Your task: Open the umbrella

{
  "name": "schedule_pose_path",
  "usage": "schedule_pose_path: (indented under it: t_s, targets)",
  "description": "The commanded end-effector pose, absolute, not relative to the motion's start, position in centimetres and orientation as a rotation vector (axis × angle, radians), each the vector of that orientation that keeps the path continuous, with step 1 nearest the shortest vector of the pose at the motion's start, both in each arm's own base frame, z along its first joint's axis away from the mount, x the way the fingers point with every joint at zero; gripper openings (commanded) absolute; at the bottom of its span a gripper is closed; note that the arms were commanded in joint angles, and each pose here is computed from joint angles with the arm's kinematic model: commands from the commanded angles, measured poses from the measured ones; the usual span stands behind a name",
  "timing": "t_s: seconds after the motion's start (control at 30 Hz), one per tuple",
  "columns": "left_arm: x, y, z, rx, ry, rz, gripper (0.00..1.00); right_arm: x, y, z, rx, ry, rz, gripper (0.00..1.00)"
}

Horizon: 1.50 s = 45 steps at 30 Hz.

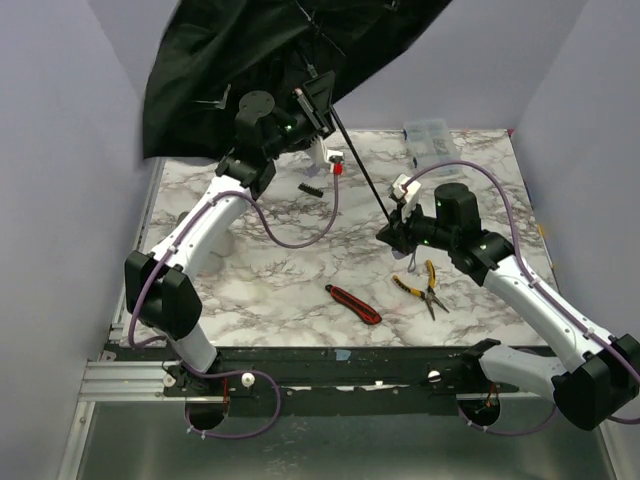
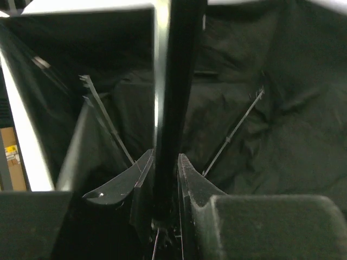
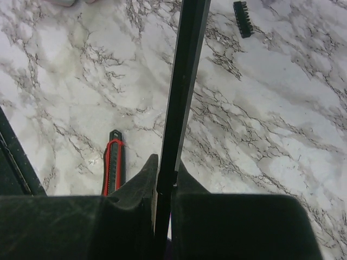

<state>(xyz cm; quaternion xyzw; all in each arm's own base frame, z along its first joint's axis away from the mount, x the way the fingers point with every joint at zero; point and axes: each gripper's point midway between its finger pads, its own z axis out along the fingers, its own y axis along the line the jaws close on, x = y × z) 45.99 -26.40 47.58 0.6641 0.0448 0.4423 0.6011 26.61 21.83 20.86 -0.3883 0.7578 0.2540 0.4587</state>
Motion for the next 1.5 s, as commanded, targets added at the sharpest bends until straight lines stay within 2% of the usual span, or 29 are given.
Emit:
schedule_pose_path:
  t_s: [0.0,0.53,1.03,1.2,1.47]
  targets:
    - [46.2,-5.7,63.1,0.997,0.444,1.727,0.25,17.2,19.6,13.6,-1.358,2.021,0.753,0.0]
    - [47.0,-2.1,63.0,0.946,0.505,1.797,0.25,18.8,20.5,15.6,-1.323,1.956,0.734,0.0]
    - [47.2,2.0,63.3,0.902,0.577,1.861,0.27,17.8,18.9,14.0,-1.385,1.99,0.667,0.0]
    - [47.5,-1.2,60.4,1.029,0.496,1.761,0.32,19.4,21.2,17.2,-1.288,1.919,0.751,0.0]
    - [46.0,-12.1,51.1,1.381,0.361,1.3,0.44,23.2,26.1,25.6,-1.068,1.737,0.937,0.0]
